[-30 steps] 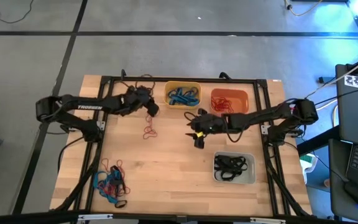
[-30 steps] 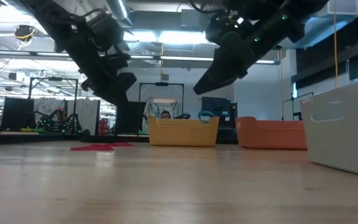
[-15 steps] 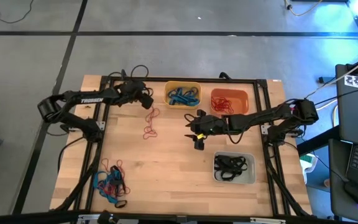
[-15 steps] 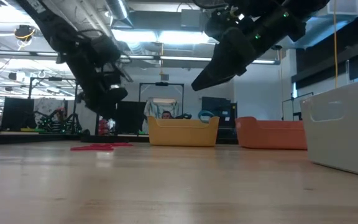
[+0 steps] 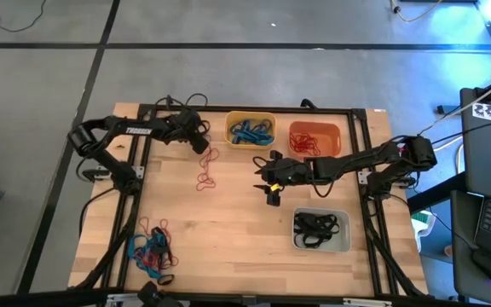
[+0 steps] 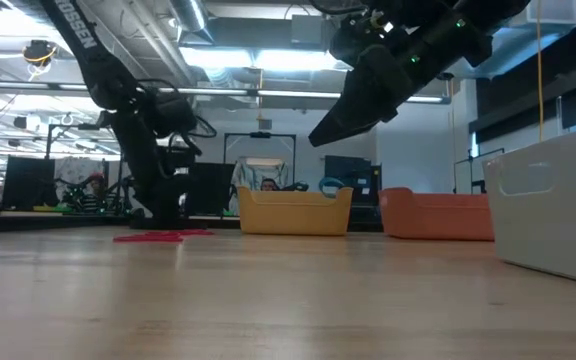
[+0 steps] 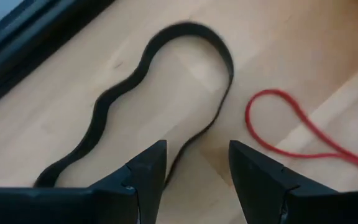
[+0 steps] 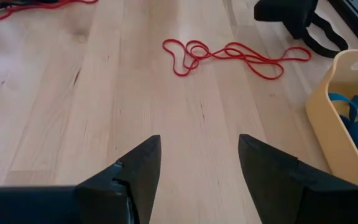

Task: Sort rubber bands into baskets
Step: Put the black rubber band into the white bin

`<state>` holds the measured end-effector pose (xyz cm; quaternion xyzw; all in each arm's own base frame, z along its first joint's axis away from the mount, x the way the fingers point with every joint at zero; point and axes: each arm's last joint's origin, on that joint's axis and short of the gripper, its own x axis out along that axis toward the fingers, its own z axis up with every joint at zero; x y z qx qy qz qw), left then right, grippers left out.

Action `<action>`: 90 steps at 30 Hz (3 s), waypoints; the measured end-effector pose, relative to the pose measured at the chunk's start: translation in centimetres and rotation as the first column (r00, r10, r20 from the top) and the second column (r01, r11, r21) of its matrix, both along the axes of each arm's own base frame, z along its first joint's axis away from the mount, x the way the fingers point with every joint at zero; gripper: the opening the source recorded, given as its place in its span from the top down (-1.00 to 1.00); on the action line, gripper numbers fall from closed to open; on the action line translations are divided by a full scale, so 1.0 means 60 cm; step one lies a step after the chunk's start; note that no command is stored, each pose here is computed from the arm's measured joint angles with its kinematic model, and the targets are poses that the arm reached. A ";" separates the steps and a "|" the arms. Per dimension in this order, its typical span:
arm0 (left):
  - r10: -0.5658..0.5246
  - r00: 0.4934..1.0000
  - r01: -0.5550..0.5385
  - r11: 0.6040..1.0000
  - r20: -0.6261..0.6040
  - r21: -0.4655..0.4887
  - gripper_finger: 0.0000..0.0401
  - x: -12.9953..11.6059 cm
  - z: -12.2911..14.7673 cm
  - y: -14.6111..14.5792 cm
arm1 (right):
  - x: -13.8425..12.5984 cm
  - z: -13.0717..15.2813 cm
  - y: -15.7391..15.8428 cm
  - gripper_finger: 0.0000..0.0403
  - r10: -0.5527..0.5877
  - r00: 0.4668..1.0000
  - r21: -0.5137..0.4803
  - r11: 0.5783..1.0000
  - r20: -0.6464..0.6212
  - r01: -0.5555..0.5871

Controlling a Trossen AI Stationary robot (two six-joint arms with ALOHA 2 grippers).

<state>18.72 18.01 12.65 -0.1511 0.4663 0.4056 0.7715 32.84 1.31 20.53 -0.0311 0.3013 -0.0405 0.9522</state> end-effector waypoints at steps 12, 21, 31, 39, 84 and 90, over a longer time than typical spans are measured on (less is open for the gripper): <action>-0.080 0.997 0.081 0.995 0.012 -0.051 0.76 0.004 -0.013 0.004 | 0.000 -0.001 0.000 -0.07 0.000 1.000 0.000 1.000 -0.003 0.000; -0.170 0.983 0.169 0.986 0.072 0.016 0.95 0.014 0.033 -0.026 | -0.001 -0.003 0.004 -0.07 0.050 0.999 0.064 0.997 -0.014 -0.049; -0.256 0.951 0.246 0.966 0.173 0.081 0.96 0.032 0.083 -0.078 | 0.002 0.001 0.000 -0.08 0.005 1.000 0.130 0.991 0.017 -0.008; -0.322 0.907 0.301 0.947 0.271 0.115 0.96 0.033 0.129 -0.132 | 0.006 0.007 -0.009 -0.48 -0.068 0.996 0.160 0.985 0.060 0.058; -0.696 0.335 0.460 0.709 0.636 0.534 0.94 0.129 0.204 -0.286 | 0.068 0.023 -0.006 -0.75 0.045 0.832 -0.016 0.999 0.552 -0.043; -0.696 0.327 0.452 0.710 0.640 0.541 0.94 0.136 0.199 -0.286 | 0.069 0.025 -0.004 -0.61 0.057 0.826 0.012 0.997 0.561 -0.077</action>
